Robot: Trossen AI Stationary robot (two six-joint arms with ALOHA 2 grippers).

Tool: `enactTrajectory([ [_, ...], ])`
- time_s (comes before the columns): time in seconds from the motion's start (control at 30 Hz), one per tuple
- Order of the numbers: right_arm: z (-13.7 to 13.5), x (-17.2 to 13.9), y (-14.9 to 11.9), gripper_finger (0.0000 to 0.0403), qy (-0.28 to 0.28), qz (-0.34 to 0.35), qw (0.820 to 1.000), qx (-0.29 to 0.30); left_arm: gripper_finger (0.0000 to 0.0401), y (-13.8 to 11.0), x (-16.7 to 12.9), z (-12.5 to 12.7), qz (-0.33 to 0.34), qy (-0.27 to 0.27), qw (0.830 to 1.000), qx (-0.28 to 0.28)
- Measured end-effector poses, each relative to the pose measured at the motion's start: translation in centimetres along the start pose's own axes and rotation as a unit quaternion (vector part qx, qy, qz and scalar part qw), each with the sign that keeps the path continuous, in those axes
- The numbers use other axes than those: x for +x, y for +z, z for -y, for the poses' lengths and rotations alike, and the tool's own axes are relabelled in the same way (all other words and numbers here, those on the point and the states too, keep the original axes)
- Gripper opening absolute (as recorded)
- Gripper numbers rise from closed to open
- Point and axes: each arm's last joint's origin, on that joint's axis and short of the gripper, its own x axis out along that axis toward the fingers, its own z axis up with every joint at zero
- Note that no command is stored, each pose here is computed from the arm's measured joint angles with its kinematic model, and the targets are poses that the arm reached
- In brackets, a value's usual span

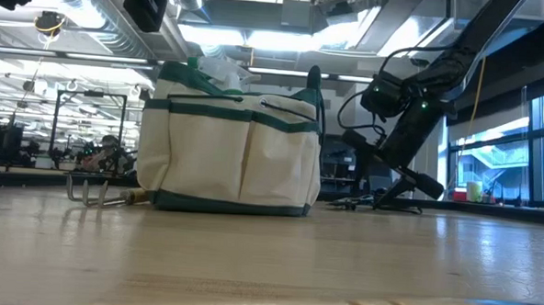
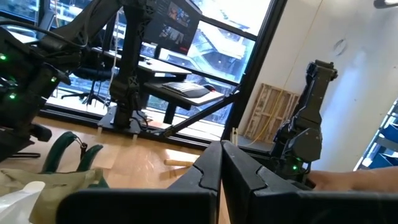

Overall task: Pick & Place Garden tools in Gardening bag
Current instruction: Put the shear scissors into the side pocket of the green gardening bag

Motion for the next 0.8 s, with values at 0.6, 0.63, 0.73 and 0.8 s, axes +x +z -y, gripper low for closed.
enactTrajectory([
  [0.6,0.21,0.06,0.00,0.0151,-0.010,0.008,1.000,-0.015,0.0003,-0.11,0.00,-0.06,-0.005,0.005,1.000,0.002],
  [0.63,0.24,0.08,0.01,0.0137,-0.012,0.012,1.000,-0.017,0.0003,-0.11,0.00,-0.06,-0.005,0.005,1.000,0.002],
  [0.73,0.30,0.11,0.05,0.0084,-0.016,0.020,0.999,-0.020,0.0002,-0.13,0.00,-0.06,-0.006,0.005,1.000,0.002],
  [0.8,0.28,0.12,0.03,0.0051,-0.017,0.025,0.999,-0.028,0.0002,-0.15,0.00,-0.07,-0.007,0.006,1.000,0.002],
])
